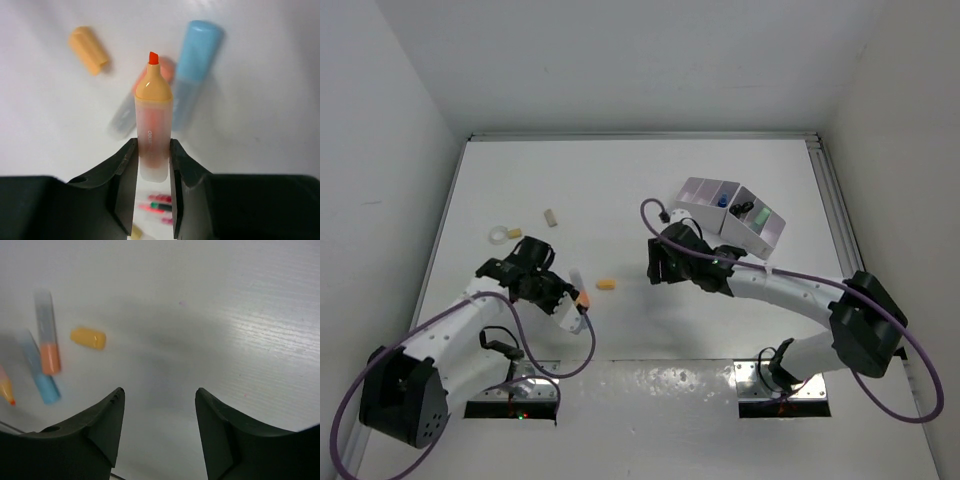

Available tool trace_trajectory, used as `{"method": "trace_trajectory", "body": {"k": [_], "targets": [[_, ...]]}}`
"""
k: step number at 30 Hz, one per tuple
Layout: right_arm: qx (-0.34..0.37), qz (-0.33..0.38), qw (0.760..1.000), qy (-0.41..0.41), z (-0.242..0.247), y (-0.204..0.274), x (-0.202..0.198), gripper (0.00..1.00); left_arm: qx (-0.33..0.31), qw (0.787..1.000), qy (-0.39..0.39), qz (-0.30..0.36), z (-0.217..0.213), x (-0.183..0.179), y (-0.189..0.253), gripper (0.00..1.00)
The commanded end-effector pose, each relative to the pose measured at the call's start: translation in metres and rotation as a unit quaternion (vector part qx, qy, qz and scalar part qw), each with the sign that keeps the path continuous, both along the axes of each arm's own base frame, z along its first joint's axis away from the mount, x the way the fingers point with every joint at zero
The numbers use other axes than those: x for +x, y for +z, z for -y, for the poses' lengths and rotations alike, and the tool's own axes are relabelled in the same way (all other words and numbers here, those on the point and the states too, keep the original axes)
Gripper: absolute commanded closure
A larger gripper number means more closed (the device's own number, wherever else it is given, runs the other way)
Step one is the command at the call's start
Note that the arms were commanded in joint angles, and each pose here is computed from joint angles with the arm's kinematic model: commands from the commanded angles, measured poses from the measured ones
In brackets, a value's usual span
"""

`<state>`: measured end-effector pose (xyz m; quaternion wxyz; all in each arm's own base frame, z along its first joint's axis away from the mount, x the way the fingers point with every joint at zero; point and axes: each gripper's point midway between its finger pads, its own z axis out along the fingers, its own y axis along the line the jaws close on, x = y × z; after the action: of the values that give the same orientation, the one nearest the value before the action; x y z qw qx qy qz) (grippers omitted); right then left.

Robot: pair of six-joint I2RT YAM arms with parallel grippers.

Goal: Sort the stationery into containers
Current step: Pick up the pen from the center of the board.

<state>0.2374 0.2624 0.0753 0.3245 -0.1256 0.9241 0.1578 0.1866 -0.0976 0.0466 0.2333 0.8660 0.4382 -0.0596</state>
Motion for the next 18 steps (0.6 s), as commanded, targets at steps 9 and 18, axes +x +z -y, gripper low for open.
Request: {"method": "trace_trajectory", "body": {"k": [9,18], "targets": [[0.254,-0.085,0.878,-0.396,-0.044,0.051,0.052,0.48,-0.175,0.947,0.259,0.073,0.011,0.042,0.083,1.0],[0.153,-0.279,0.772,-0.551,-0.108,0.016,0.035,0.51,-0.397,0.643,0.64,0.142,-0.055,0.08,0.186,1.0]]}}
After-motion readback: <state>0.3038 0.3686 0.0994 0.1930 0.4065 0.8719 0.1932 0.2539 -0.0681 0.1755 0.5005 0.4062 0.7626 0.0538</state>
